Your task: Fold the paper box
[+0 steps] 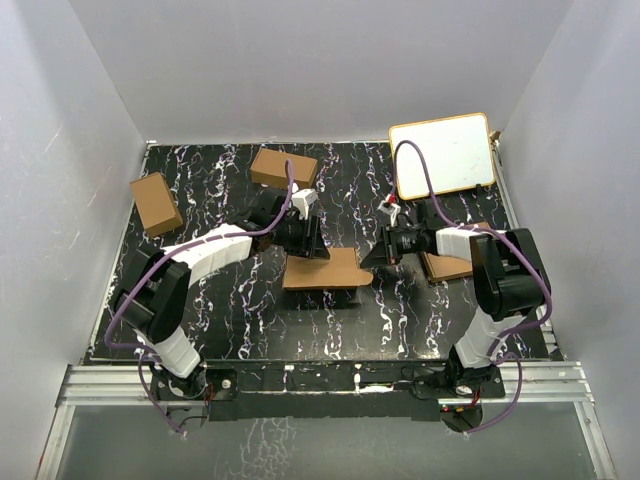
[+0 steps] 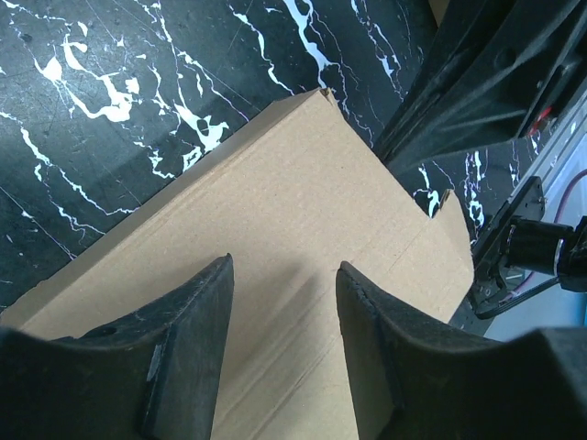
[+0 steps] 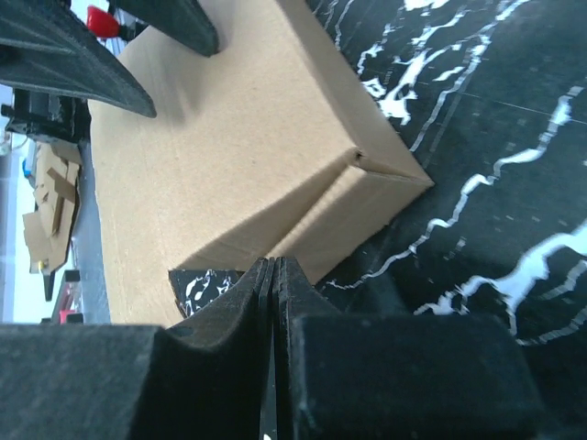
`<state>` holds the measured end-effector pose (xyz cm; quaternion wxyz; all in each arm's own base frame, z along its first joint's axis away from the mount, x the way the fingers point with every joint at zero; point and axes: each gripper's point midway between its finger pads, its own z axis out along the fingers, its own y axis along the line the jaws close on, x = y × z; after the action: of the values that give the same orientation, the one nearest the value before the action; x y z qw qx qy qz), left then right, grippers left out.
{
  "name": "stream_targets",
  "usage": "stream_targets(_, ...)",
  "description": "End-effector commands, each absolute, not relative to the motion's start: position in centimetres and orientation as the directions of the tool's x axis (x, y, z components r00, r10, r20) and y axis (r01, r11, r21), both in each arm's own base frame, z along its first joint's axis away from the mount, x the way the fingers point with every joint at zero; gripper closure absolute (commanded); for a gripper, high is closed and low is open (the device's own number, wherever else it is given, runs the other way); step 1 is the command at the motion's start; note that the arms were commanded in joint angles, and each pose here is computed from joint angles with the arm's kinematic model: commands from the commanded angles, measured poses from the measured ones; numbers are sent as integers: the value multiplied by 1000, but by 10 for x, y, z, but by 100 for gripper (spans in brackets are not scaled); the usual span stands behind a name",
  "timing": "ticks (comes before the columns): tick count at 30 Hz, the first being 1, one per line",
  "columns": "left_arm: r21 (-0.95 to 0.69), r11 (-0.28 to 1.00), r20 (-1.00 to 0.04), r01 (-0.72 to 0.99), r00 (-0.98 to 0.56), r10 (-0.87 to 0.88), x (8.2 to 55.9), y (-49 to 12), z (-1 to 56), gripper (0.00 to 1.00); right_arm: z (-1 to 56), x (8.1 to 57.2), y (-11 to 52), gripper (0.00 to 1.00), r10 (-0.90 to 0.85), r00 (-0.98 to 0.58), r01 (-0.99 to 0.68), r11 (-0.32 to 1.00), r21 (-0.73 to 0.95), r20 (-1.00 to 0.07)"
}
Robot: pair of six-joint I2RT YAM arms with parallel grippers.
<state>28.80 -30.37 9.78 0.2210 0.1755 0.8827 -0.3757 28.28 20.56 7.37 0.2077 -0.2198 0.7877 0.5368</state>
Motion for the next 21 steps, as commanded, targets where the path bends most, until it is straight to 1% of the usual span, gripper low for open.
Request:
stream_targets(1, -596, 645, -511, 478, -846, 154, 284, -304, 102, 53, 97, 309, 186, 92, -62, -758, -628, 338, 700, -650)
stream_targets(4, -585, 652, -508, 481, -845, 168, 283, -301, 100, 53, 108, 318, 167, 92, -37, -721, -647, 391, 654, -692)
stream_targets(7, -578, 659, -499, 481, -847, 181, 280, -299, 96, 53, 117, 324, 151, 89, -37, -672, -679, 431, 595, -740)
stream_targets(9, -574, 664, -492, 479, -850, 188, 278, -296, 92, 54, 131, 319, 151, 87, -58, -618, -735, 395, 551, -784)
stream_targets(12, -572, 670, -484, 473, -854, 191, 273, -293, 87, 54, 160, 295, 175, 85, -77, -534, -831, 232, 505, -842)
stream_targets(14, -571, 674, -479, 468, -857, 190, 271, -291, 84, 55, 166, 279, 198, 85, -131, -465, -880, 174, 441, -876)
stream_targets(17, -574, 678, -470, 460, -863, 187, 269, -290, 79, 55, 161, 266, 225, 84, -202, -402, -914, 156, 376, -893)
stream_targets(21, -578, 679, -464, 452, -867, 182, 268, -290, 76, 55, 136, 270, 236, 85, -266, -434, -899, 196, 393, -861)
